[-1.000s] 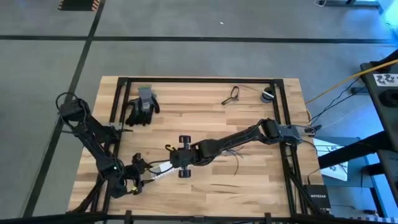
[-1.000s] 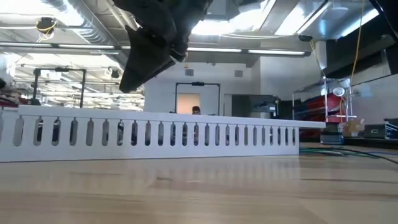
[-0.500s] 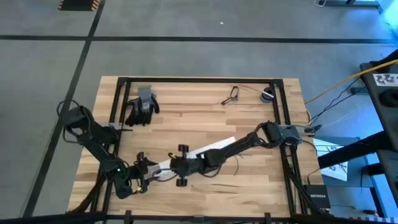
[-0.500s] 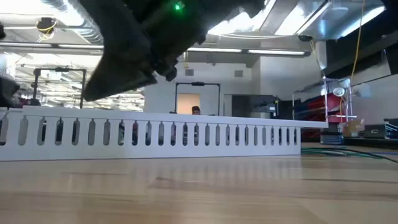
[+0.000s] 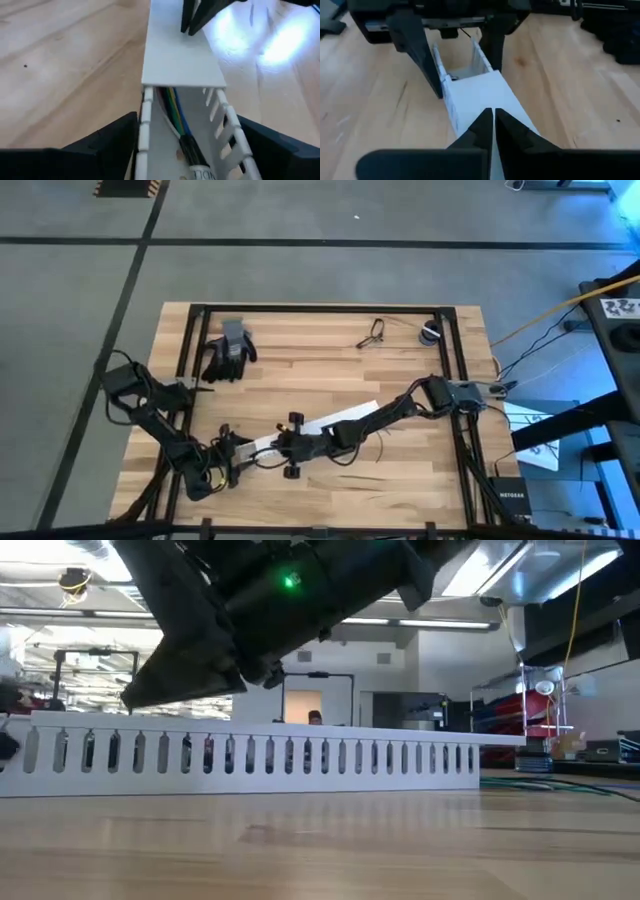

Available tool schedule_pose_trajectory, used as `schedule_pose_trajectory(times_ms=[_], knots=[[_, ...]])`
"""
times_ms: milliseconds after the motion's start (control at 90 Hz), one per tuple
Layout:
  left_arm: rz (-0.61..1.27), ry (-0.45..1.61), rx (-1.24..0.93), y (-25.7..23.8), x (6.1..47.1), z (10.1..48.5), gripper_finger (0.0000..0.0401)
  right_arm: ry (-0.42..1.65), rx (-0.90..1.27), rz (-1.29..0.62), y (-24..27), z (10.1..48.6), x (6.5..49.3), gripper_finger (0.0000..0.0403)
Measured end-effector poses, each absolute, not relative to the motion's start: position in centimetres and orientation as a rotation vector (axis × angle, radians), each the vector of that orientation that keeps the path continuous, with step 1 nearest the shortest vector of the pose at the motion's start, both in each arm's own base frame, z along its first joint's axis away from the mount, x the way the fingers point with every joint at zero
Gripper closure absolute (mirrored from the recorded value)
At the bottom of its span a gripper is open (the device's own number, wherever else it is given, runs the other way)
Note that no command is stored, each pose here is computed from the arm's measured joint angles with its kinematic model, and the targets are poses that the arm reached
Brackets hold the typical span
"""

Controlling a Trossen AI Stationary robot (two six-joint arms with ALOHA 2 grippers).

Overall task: Ziptie cables
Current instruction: Close the cable duct

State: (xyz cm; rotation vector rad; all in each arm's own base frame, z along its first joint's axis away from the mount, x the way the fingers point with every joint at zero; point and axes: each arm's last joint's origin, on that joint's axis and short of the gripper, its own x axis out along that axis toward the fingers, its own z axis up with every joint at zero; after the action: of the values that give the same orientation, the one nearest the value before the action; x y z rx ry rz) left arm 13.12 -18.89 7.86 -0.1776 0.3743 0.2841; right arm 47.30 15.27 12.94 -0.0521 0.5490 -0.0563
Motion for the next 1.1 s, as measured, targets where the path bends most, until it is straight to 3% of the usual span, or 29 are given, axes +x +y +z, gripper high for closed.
schedule_pose_trajectory(times_ms=[289, 667, 1100], knots=[[0.273, 0.388, -0.188, -18.9, 13.0, 7.8, 0.0186, 0.573, 0.009, -0.039, 14.1, 12.8, 47.6, 0.0398], [0.275, 0.404, -0.172, -18.7, 13.2, 7.7, 0.0178, 0.58, 0.209, 0.035, 13.3, 10.4, 49.2, 0.0398], [0.278, 0.411, -0.165, -18.6, 13.4, 7.7, 0.0178, 0.546, 0.216, 0.08, 14.5, 8.6, 53.3, 0.0398]])
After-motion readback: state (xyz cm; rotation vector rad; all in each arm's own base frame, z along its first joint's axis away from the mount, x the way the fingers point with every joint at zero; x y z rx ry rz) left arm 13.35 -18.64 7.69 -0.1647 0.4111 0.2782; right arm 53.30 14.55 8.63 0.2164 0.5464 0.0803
